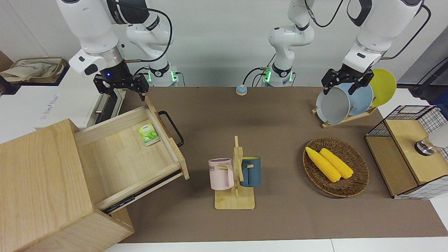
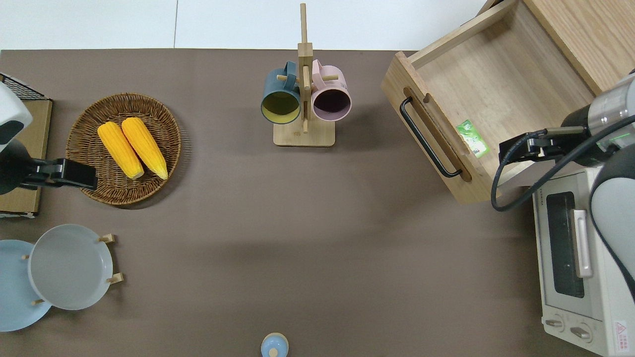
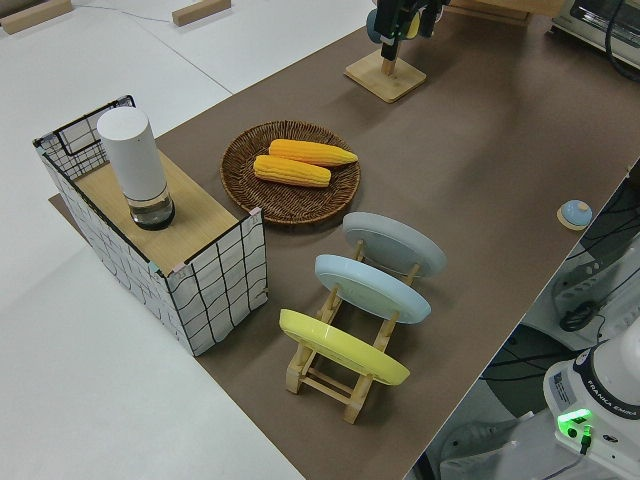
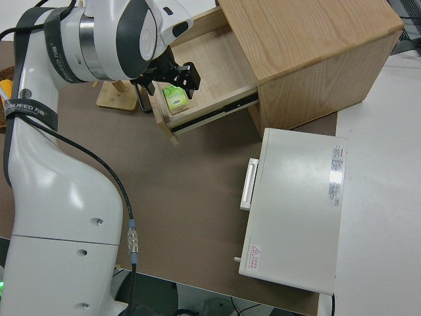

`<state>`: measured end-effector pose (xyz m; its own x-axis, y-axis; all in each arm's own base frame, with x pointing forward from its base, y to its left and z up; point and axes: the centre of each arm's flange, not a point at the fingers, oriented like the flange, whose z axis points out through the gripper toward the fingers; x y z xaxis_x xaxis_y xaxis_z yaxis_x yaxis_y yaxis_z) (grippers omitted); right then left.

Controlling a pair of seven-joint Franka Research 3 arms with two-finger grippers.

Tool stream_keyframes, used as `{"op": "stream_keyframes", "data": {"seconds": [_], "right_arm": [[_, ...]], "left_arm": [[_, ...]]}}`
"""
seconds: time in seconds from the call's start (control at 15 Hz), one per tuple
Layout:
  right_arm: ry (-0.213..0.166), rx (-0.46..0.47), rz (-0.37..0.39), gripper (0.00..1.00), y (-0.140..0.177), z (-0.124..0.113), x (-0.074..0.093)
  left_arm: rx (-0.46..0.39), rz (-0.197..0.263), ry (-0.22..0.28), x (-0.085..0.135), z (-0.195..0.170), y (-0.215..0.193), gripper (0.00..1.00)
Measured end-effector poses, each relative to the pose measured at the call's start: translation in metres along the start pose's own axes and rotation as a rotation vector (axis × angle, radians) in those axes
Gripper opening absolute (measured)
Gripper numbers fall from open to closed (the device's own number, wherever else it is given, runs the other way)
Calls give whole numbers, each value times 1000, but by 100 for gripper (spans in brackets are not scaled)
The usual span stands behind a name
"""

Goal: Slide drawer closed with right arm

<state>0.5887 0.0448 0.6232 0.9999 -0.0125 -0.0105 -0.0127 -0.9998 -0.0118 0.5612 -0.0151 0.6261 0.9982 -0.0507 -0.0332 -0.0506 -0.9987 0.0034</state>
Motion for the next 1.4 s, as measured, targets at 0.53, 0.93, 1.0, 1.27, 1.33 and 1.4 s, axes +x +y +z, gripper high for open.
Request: {"op": "stream_keyframes", "data": {"seconds": [0.53,0.93,1.0,1.27,1.33,1.4], "right_arm": [[-18,-2,3,97,2,2,-2],[-14,-1,7,40,5,-2,-2],[-13,-1,6,30,5,-2,-2],[-1,0,-1,1,3,-9,-3],[2,0,-1,1,3,-11,-4],[7,1,-2,1,3,-13,-5]], "left_arm": [[0,0,0,0,0,0,100],[0,0,0,0,0,0,100],[0,0,0,0,0,0,100],[0,0,0,0,0,0,100],[0,0,0,0,0,0,100],[0,0,0,0,0,0,100]]}}
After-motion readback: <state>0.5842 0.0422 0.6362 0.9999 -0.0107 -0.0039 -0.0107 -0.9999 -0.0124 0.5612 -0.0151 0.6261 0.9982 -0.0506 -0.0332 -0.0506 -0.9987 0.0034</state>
